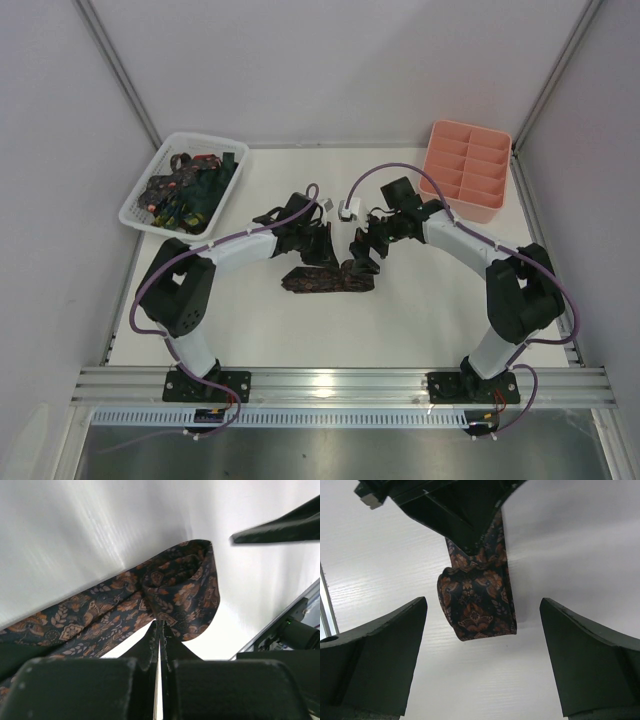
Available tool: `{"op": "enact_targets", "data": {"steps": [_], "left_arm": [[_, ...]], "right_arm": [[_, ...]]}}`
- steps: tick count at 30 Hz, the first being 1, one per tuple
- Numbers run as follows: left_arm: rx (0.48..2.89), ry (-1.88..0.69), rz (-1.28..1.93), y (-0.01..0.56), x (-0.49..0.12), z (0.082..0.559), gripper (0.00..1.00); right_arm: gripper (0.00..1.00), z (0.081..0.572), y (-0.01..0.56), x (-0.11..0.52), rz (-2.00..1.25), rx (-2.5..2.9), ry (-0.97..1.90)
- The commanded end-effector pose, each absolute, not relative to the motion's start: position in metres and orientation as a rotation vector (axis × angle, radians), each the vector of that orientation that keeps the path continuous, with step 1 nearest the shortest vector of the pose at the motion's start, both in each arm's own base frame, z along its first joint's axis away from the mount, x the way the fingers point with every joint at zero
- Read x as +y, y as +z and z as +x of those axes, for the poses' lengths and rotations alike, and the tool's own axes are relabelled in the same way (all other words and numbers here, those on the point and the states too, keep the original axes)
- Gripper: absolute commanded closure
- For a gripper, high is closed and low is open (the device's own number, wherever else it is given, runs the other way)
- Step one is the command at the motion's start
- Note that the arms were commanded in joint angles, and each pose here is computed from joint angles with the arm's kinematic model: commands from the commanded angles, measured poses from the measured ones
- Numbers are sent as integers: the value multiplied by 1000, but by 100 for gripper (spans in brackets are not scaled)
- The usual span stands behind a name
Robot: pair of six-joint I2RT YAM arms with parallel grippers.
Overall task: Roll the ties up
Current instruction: Roll the tie
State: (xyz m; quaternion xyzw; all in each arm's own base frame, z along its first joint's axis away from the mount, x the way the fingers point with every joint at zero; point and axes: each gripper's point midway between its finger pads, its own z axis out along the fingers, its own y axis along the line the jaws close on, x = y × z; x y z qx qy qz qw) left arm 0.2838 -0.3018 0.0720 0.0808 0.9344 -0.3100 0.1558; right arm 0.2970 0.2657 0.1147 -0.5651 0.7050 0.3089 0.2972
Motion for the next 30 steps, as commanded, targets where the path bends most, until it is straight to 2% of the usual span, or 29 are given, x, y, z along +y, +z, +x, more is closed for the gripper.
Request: {"op": "enact_targets", "data": {"steps": [1, 16, 30], "left_arm": [[2573, -994, 227, 100, -309, 291, 100], [2610, -986, 177, 82, -294, 292, 99], [2596, -970, 148, 82, -276, 289, 100]], "right_arm": [[0, 288, 122, 276, -1583, 1794, 887], [0, 291, 69, 285, -1597, 1833, 776], [0, 287, 41, 283, -1775, 1851, 620]]}}
